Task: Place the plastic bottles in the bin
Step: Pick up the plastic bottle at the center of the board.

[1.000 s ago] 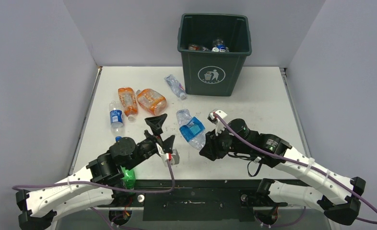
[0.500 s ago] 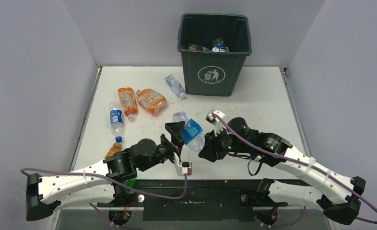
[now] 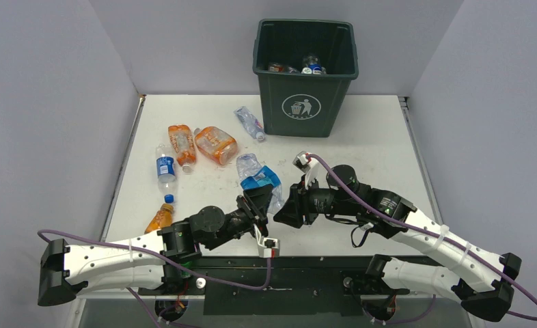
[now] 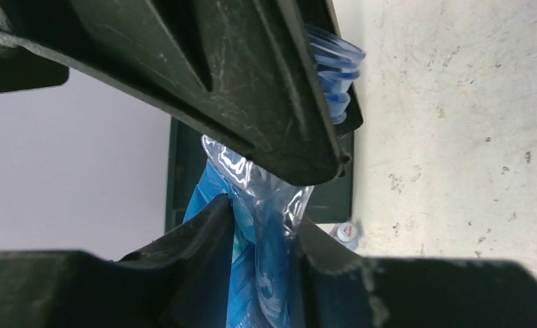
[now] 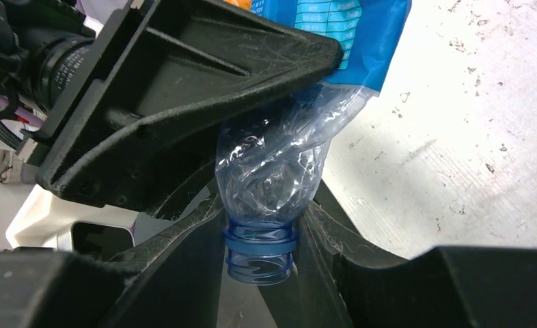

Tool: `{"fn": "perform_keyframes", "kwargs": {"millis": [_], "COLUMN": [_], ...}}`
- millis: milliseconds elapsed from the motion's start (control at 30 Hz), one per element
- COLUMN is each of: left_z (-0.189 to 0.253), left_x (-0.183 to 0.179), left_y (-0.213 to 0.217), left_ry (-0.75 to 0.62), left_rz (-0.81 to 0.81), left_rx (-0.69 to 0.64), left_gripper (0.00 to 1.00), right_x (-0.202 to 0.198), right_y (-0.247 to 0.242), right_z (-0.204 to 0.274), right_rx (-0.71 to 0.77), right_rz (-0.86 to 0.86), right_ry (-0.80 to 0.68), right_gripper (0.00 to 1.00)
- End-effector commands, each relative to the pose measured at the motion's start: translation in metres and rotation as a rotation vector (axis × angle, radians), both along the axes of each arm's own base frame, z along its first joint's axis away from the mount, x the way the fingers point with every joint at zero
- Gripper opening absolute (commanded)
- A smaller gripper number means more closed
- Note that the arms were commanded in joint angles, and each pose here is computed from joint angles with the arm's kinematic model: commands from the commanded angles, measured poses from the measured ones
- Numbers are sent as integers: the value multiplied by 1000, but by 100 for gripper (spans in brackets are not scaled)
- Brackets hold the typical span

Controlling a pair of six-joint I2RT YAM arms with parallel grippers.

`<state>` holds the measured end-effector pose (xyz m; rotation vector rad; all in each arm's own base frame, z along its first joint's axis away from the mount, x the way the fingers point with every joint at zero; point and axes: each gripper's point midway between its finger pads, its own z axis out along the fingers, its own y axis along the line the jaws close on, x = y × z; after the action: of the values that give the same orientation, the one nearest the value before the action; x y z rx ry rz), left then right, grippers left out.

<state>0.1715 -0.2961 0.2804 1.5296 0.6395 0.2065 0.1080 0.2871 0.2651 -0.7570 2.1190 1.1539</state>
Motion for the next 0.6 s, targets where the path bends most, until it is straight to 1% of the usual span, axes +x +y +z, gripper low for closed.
{"fn": "perform_keyframes", "kwargs": {"millis": [0,100,133,167,200,233,267,300,367,400,433,500,567], "left_z": [28,29,30,30,32,34,36,38,43,47,50,58,66], "left_x": [2,5,5,5,5,4,3,1,-5,-8,-11,-18,-23], "left_y": [3,6,7,8,9,10,10,10,8,8,7,7,6], "left_ry": [-27,-24,-19,-11,2,20,46,81,212,266,368,531,681], "left_rz": [25,47,52,56,56,54,49,42,23,13,9,1,-24], "left_rx": [-129,-155,-167,-183,-204,-235,-260,-291,-363,-387,-438,-515,-587], "left_gripper": [20,5,0,0,0,0,0,0,0,0,0,0,0], "right_x": [3,5,7,8,10,13,16,19,28,32,38,44,45], "right_y": [8,10,9,8,6,4,1,-4,-15,-22,-29,-44,-55], "right_z": [23,30,33,38,43,50,59,68,89,100,111,132,141], "right_rx": [87,99,102,109,118,130,145,161,200,223,250,340,430], "right_rz": [8,10,2,0,-8,-23,-42,-66,-128,-164,-213,-288,-335], "right_ry": [-33,-53,-71,-91,-116,-144,-176,-214,-299,-344,-385,-467,-546], "right_gripper": [5,5,14,34,57,71,80,85,90,91,92,93,94]}}
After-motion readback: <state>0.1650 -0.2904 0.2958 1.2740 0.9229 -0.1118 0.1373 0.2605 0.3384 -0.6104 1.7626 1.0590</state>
